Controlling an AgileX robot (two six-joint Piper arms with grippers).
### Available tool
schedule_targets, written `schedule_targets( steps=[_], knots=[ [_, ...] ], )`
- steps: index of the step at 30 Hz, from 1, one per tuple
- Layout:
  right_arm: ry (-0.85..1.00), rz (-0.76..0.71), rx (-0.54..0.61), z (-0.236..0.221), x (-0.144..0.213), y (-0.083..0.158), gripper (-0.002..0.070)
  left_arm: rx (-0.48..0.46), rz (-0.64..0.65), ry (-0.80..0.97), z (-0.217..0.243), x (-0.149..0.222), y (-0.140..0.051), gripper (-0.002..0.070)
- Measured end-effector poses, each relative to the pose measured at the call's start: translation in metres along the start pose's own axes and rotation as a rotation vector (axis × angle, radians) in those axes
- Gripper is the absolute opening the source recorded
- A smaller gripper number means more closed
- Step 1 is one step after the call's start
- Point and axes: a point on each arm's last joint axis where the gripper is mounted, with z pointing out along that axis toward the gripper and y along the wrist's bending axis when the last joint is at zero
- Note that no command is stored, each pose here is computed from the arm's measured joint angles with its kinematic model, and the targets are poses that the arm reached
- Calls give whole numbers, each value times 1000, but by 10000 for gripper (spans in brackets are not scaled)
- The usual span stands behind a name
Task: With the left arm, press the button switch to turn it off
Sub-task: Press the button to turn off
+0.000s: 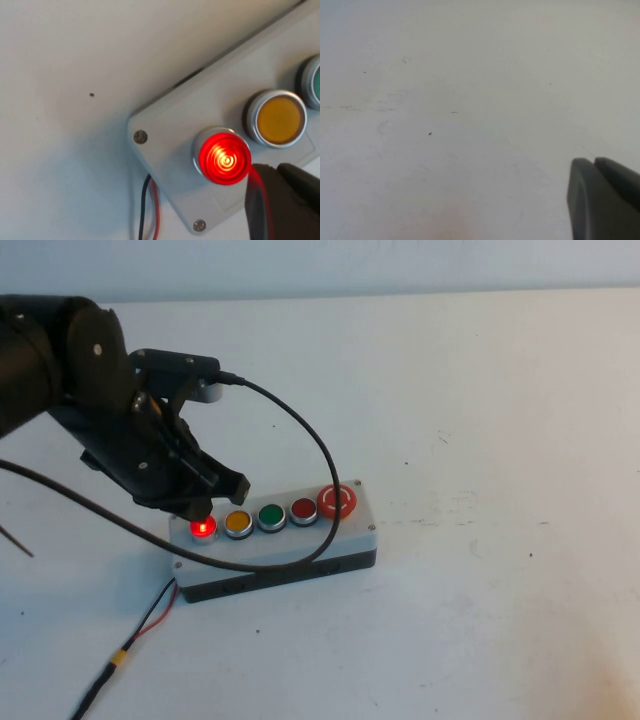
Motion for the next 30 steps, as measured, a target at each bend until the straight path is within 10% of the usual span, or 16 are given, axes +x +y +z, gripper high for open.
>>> schedule_targets(
  steps=[30],
  knots=[
    [0, 0, 0, 0, 0, 0, -16, -20, 7, 52, 25, -10, 6, -2]
  ],
)
